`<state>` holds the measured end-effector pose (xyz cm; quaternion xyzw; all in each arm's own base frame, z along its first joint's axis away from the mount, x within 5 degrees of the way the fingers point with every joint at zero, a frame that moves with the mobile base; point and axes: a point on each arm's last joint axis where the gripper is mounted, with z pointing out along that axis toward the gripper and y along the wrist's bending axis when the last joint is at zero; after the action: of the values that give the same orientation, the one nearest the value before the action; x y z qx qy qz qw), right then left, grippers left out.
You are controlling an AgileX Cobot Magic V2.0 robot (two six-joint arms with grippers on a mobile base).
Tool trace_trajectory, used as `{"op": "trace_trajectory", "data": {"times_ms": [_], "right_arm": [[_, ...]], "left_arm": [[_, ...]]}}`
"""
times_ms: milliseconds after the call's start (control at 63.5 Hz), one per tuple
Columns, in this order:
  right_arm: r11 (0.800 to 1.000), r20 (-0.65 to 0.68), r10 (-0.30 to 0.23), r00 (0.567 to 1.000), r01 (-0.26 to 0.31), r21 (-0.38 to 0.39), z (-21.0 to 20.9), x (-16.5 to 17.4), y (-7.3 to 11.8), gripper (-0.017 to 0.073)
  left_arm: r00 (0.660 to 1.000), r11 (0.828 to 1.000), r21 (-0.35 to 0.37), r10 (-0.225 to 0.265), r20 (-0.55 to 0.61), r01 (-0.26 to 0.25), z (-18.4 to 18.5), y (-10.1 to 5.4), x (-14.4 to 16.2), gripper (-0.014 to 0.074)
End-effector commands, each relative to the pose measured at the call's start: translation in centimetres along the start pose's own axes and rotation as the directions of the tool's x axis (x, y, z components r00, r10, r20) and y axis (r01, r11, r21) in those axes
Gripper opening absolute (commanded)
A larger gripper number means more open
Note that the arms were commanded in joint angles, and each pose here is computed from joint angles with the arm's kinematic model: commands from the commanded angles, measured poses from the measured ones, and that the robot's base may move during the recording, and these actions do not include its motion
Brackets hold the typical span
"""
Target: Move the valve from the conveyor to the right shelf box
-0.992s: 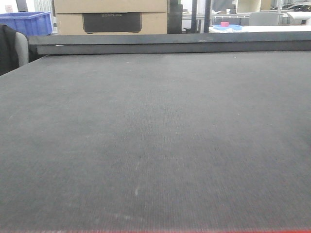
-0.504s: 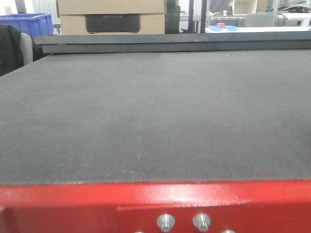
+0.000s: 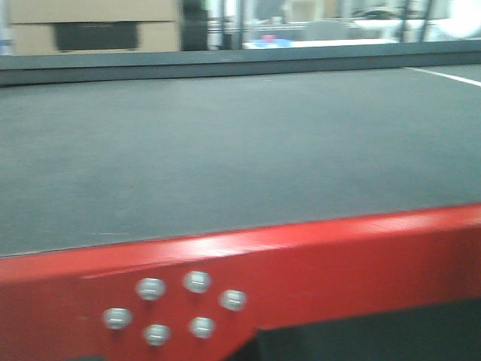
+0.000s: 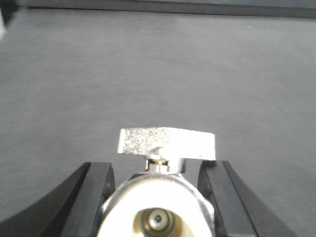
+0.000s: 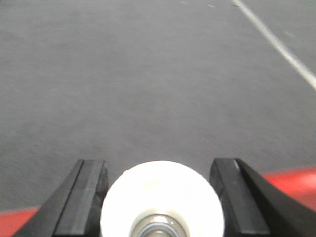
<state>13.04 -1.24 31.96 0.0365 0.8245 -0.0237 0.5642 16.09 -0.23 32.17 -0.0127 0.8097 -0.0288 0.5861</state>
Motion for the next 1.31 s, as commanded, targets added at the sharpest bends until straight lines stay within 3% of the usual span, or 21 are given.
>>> {"op": "trace_trajectory", "data": {"times_ms": [0, 1292], "right_arm": [[1.000, 0.094, -0.015, 0.995, 0.014, 0.013, -0.39, -0.98, -0.12, -0.0162], [1.000, 0.094, -0.015, 0.995, 0.014, 0.013, -0.39, -0.98, -0.12, -0.0162]], "left_arm": [[0.997, 1.000, -0.004, 0.001, 0.073, -0.001, -0.34, 0.02, -0.82, -0.0111], [0.997, 1.000, -0.004, 0.001, 0.073, -0.001, -0.34, 0.02, -0.82, -0.0111]]}}
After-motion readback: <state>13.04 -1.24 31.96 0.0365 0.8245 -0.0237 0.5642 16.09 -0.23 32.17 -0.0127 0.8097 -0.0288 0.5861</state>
